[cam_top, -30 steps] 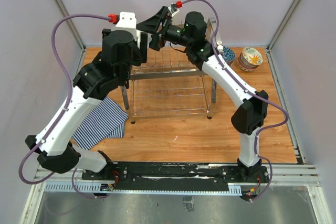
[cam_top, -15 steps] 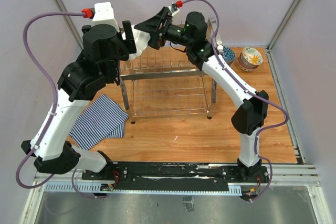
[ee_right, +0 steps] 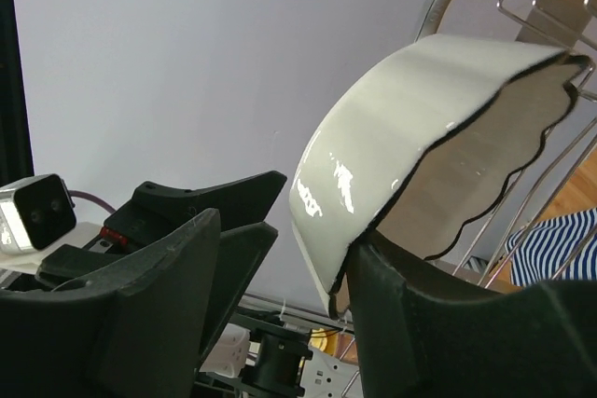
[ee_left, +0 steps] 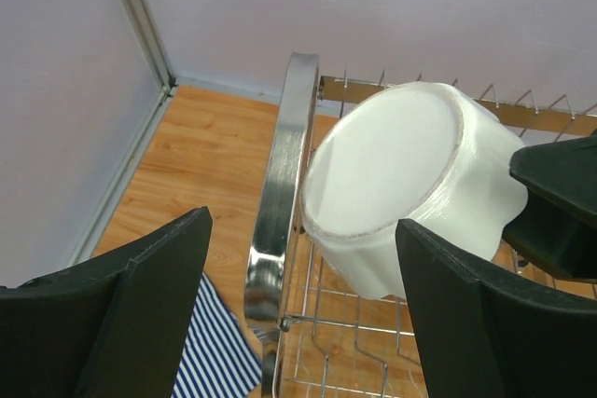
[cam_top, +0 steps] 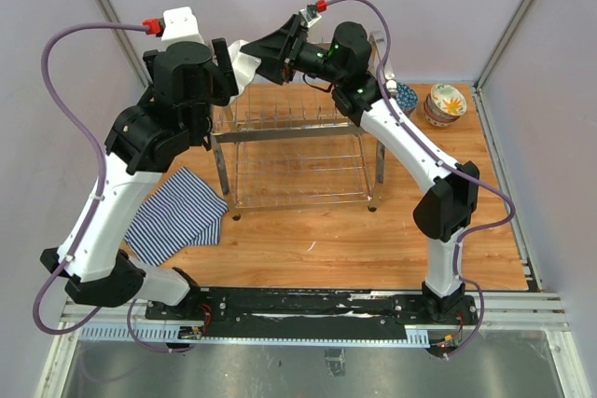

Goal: Unload the bowls from the dish rack
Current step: Pick up the bowl from the dish rack.

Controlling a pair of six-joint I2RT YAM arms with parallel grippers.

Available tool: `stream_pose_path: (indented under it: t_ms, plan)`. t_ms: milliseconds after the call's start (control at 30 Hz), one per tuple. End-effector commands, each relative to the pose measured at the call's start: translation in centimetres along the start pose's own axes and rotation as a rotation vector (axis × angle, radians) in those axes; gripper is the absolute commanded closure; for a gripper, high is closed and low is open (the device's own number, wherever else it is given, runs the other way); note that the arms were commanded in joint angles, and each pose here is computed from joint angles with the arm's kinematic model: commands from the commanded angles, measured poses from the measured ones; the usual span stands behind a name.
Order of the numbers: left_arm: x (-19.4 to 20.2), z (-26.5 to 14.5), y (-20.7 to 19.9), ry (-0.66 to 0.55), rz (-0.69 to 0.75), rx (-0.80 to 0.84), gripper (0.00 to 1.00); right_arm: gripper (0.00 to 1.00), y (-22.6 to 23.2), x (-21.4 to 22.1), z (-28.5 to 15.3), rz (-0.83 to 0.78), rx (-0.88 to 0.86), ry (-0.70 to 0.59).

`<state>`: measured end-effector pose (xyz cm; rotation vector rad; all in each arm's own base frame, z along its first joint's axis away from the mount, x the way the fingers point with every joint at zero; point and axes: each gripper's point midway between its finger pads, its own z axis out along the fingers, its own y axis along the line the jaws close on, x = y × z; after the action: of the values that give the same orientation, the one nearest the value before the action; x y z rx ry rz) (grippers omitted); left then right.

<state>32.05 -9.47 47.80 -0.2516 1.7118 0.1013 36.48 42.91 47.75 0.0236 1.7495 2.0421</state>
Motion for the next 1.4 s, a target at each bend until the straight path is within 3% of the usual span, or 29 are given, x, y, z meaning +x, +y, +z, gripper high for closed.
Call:
stream_pose_path:
  t_ms: [0,100,900,1367]
  plan:
    - [0.2,0.5,1.2,0.006,-0.035,-0.068,0.15,0.45,3.8,-0.7,-0.9,-0.058,-0.111,-0.028]
    - [0.4,0.8,1.8,0.010,-0.048,-0.091,0.16,0.50,3.6,-0.6,-0.8,-0.053,-0.113,-0.024]
    - [0.5,1.2,2.9,0.006,-0.041,-0.117,0.16,0.53,1.1,0.2,1.1,-0.014,-0.045,0.033]
    - [0.4,1.5,3.2,0.002,-0.036,-0.122,0.15,0.63,0.0,0.4,1.4,0.004,-0.010,0.051]
